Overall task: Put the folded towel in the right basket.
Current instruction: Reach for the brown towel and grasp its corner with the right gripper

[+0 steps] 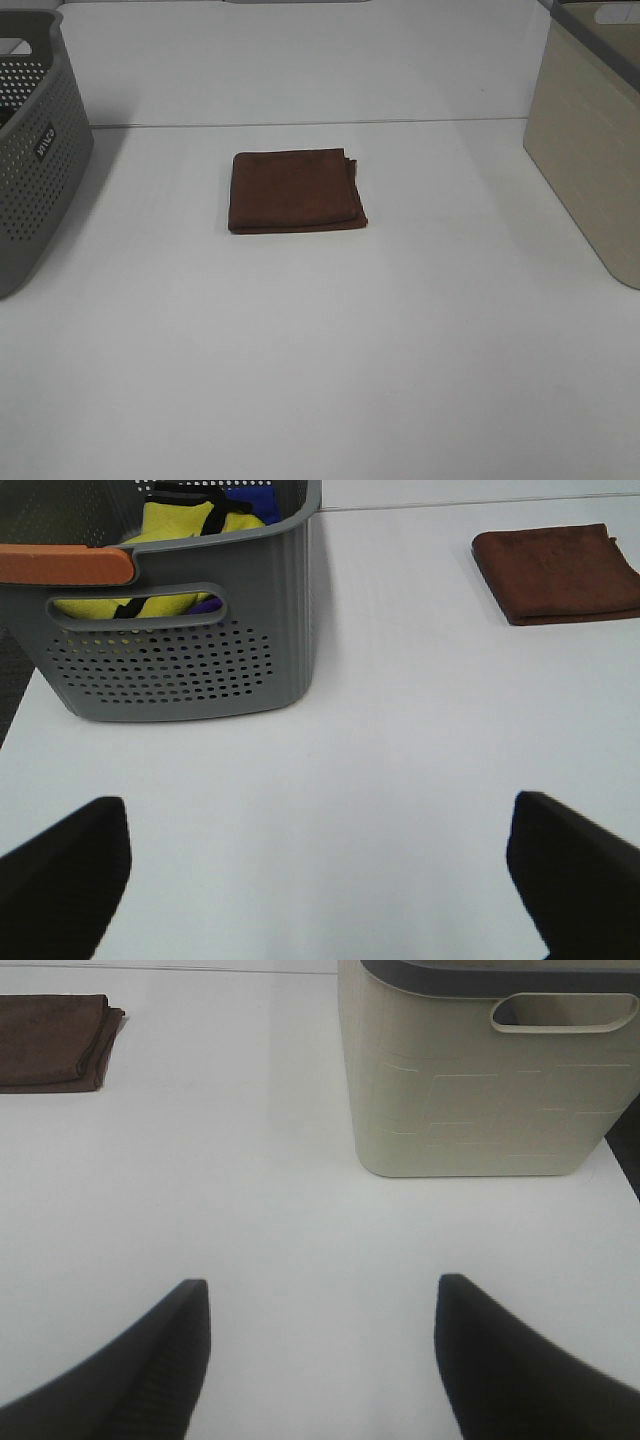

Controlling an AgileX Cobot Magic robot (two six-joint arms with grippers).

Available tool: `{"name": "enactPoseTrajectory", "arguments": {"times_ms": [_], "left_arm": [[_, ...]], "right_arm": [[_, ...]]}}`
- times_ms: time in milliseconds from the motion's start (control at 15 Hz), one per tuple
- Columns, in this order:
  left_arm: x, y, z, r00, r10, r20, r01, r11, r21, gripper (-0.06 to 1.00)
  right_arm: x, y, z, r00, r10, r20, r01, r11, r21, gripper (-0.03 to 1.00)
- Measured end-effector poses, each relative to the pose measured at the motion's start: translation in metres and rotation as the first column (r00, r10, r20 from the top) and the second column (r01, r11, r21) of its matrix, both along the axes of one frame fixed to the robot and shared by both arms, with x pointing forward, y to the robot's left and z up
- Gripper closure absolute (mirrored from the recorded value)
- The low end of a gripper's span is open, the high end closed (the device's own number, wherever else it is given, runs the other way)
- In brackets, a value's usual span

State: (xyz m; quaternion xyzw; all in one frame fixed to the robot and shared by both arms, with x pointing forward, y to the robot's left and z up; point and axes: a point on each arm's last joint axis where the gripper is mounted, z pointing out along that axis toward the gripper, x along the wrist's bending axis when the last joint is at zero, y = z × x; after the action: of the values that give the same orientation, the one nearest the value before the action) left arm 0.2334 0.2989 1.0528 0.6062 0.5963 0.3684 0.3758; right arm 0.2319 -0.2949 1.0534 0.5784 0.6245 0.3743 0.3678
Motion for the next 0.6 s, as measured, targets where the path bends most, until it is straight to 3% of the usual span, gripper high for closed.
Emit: {"name": "enactPoseTrajectory", "arguments": {"times_ms": [600], "left_arm": [[0.0000,0.0000,0.0000,1.000,0.000,0.000,0.000,1.000,0.000,-0.03]], "right_arm": [[0.0000,0.0000,0.0000,1.000,0.000,0.000,0.000,1.000,0.000,0.35]]}}
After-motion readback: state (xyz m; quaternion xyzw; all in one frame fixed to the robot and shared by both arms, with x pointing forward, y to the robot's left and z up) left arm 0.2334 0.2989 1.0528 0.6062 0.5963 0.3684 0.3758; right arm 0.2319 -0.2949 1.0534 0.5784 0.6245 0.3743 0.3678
